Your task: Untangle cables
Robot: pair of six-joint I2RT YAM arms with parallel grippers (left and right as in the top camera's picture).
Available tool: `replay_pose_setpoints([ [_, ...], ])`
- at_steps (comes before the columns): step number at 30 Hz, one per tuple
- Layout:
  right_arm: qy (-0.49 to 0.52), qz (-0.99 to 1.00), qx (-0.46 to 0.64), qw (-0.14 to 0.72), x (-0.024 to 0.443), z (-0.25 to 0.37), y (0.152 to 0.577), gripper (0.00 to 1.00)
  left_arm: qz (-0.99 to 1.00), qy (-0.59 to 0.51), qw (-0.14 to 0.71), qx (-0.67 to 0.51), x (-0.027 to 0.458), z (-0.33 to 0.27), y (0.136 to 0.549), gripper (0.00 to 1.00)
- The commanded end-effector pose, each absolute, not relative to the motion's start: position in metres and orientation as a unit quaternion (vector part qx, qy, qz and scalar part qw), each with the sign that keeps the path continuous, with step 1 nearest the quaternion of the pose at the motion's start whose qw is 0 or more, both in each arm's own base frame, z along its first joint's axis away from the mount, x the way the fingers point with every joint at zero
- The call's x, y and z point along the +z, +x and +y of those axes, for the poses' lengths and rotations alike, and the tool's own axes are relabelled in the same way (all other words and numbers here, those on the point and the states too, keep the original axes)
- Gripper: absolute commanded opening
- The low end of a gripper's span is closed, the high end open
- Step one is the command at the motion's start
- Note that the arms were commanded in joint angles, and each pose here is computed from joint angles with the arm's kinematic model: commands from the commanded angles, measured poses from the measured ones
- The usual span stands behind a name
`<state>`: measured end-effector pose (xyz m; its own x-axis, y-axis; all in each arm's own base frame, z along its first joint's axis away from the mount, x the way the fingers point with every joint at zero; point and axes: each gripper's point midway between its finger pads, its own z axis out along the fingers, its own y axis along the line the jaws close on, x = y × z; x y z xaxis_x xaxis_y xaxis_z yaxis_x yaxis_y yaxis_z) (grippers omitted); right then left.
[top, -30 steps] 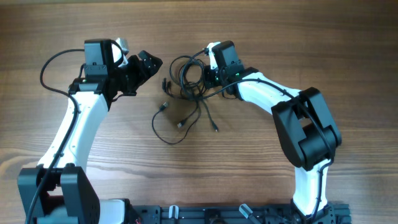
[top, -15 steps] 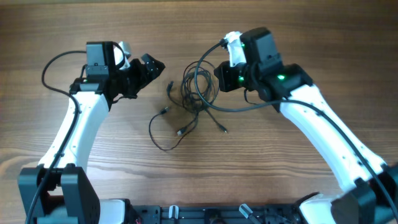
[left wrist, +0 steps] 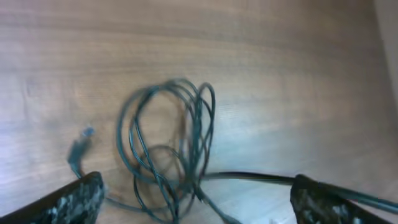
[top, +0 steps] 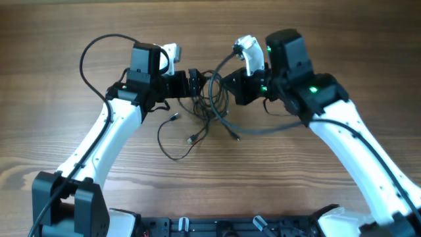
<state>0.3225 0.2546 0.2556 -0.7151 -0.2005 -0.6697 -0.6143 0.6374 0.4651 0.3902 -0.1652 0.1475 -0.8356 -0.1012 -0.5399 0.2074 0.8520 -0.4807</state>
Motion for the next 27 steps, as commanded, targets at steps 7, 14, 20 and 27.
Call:
replay_pose_setpoints([
  [7, -0.28, 0.793, 0.44, 0.314, 0.316, 0.261, 0.284, 0.04, 0.922, 0.075, 0.281, -0.254, 0.119, -0.2, 0.394, 0.23],
  [14, -0.19, 0.859, 0.362, 0.31, 0.286, 0.208, 0.314, 0.04, 0.923, 0.064, 0.283, -0.253, 0.118, -0.193, 0.398, 0.04],
  [20, -0.109, 0.923, 0.231, 0.289, 0.242, 0.166, 0.332, 0.56, 0.898, 0.037, 0.289, -0.328, 0.162, -0.19, 0.392, 0.04],
  [27, -0.069, 0.936, 0.305, 0.161, 0.177, 0.206, 0.342, 0.89, 0.873, 0.058, 0.323, -0.361, 0.21, -0.19, 0.376, 0.04],
])
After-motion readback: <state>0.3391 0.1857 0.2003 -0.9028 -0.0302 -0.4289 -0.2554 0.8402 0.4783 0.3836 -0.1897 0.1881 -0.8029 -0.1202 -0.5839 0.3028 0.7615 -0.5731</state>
